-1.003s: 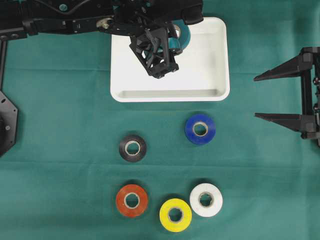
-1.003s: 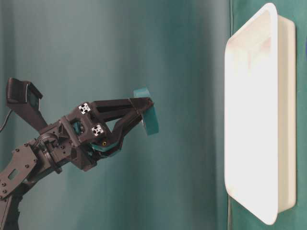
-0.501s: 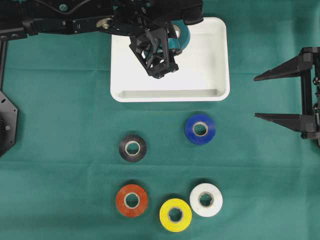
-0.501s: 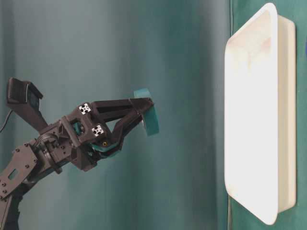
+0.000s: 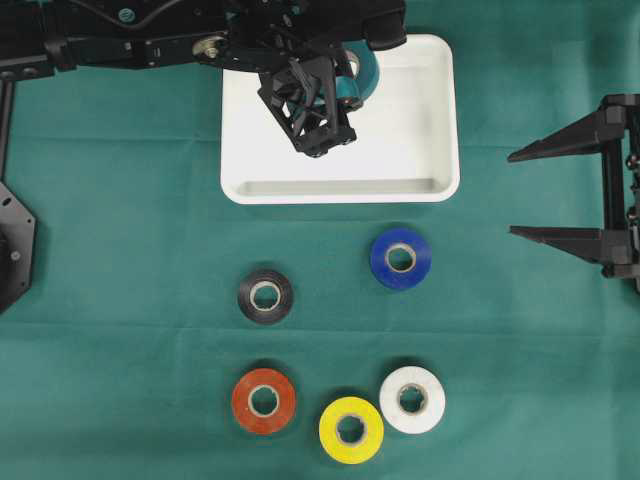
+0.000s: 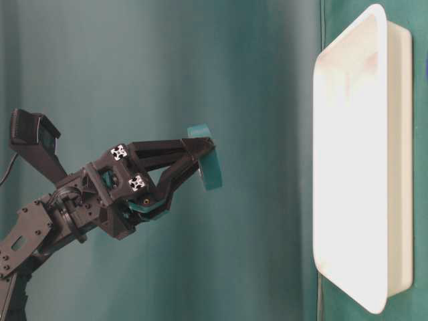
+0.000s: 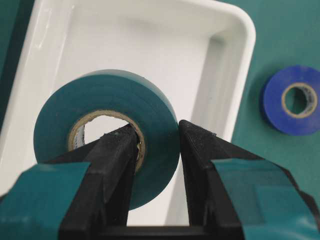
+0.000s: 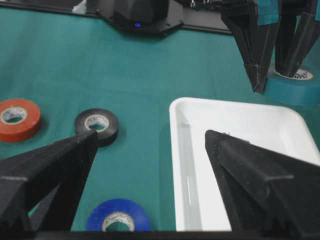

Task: Pick up the tape from a random location and place it into the white case.
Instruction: 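Carry the teal roll with the left gripper over the white tray, then lower the teal roll into the tray and open the left gripper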

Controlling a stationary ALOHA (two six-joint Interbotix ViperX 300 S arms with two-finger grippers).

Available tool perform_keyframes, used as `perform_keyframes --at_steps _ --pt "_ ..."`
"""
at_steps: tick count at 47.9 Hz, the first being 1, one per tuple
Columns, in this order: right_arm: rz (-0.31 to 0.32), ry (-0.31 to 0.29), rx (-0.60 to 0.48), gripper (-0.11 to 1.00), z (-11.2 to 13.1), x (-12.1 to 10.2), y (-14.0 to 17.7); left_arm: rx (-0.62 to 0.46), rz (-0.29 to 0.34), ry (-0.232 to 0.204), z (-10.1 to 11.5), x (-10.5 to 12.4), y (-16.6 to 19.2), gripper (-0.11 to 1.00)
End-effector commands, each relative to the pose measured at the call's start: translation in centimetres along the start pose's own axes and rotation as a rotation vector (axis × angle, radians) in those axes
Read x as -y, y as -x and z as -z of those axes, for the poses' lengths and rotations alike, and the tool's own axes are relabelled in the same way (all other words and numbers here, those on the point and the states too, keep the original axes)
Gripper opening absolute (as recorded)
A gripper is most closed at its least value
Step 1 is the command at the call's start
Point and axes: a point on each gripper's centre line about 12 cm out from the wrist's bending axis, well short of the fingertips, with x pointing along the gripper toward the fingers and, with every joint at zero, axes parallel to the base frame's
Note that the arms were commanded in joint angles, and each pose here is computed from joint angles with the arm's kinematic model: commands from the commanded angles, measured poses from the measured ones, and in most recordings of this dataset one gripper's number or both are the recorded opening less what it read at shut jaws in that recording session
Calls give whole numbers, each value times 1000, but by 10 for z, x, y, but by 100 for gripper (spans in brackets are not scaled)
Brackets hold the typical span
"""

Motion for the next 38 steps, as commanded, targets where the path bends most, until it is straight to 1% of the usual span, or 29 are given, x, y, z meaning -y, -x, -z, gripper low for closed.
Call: perform_keyframes --at_steps 1,10,15,28,38 --pt "-1 2 32 91 -13 0 -1 44 0 0 -9 0 15 22" --pt "-1 2 31 91 -12 0 -1 37 1 0 -8 0 11 22" --pt "-1 0 31 91 -12 0 -1 21 0 1 -3 -1 2 22" --pt "-1 2 23 91 -10 0 -3 -17 -9 15 19 -8 -46 22" --pt "1 0 17 91 -9 0 -4 -30 -23 32 34 -19 -69 22"
